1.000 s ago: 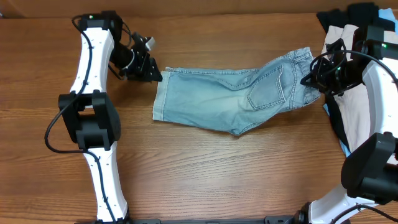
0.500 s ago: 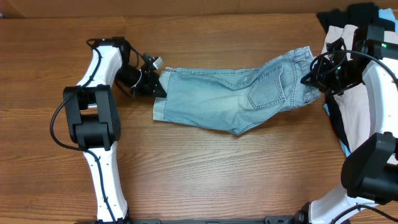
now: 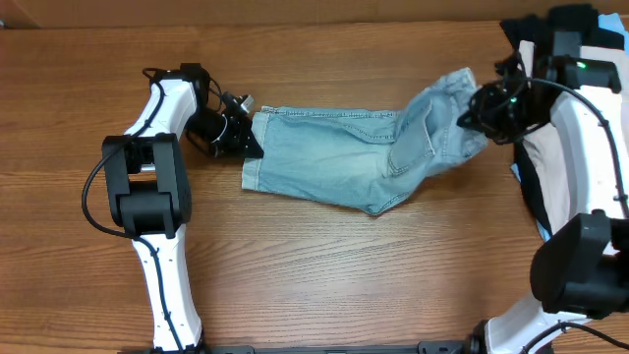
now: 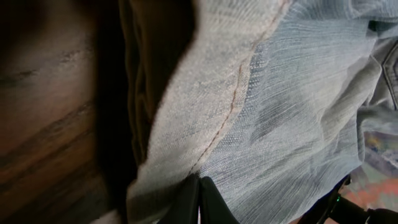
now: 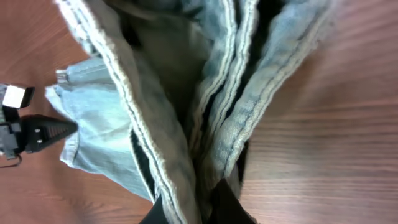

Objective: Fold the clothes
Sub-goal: 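Lift the waistband end with the right gripper and fold it leftward over the legs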

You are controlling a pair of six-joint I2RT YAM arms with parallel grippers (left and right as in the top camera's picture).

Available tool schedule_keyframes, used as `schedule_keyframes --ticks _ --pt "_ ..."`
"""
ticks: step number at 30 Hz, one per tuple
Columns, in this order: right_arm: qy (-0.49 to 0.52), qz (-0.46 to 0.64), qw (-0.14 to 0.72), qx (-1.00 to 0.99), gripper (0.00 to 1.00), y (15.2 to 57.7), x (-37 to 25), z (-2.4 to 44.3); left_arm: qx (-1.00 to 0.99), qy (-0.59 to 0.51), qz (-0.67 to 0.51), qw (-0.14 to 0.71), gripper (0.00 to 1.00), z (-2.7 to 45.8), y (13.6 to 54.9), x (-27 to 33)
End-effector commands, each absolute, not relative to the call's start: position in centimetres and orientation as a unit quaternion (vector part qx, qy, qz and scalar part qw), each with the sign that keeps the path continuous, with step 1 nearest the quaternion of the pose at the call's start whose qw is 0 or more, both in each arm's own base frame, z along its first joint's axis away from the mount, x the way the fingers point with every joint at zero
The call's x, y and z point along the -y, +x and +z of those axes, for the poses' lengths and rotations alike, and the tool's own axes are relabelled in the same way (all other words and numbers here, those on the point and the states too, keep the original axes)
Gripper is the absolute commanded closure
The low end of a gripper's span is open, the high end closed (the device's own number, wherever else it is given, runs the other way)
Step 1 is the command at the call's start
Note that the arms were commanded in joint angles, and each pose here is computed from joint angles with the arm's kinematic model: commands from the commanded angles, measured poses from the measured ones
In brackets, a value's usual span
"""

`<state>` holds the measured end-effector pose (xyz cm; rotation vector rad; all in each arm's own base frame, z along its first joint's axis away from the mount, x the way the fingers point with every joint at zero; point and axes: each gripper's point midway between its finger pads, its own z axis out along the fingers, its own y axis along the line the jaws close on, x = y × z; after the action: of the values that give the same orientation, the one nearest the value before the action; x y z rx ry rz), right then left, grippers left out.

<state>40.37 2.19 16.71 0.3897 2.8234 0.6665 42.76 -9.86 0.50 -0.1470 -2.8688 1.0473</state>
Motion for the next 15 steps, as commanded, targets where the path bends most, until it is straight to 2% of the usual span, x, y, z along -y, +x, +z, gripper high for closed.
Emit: schedule_keyframes --ticks 1,10,15 --pt "0.126 0.246 0.149 -0.950 0.96 41.8 -6.0 20.5 0.953 -0.043 0.295 0.048 0.96 -0.8 42.7 9.2" --pt "0.038 0.260 0.160 -0.952 0.96 41.0 -18.3 21.2 0.958 -0.048 0.277 0.056 0.96 -1.1 42.4 10.2" --pt "0.030 0.233 0.177 -0.956 0.96 40.5 -22.6 20.5 0.960 -0.049 0.268 0.060 0.96 -1.2 42.3 10.4"
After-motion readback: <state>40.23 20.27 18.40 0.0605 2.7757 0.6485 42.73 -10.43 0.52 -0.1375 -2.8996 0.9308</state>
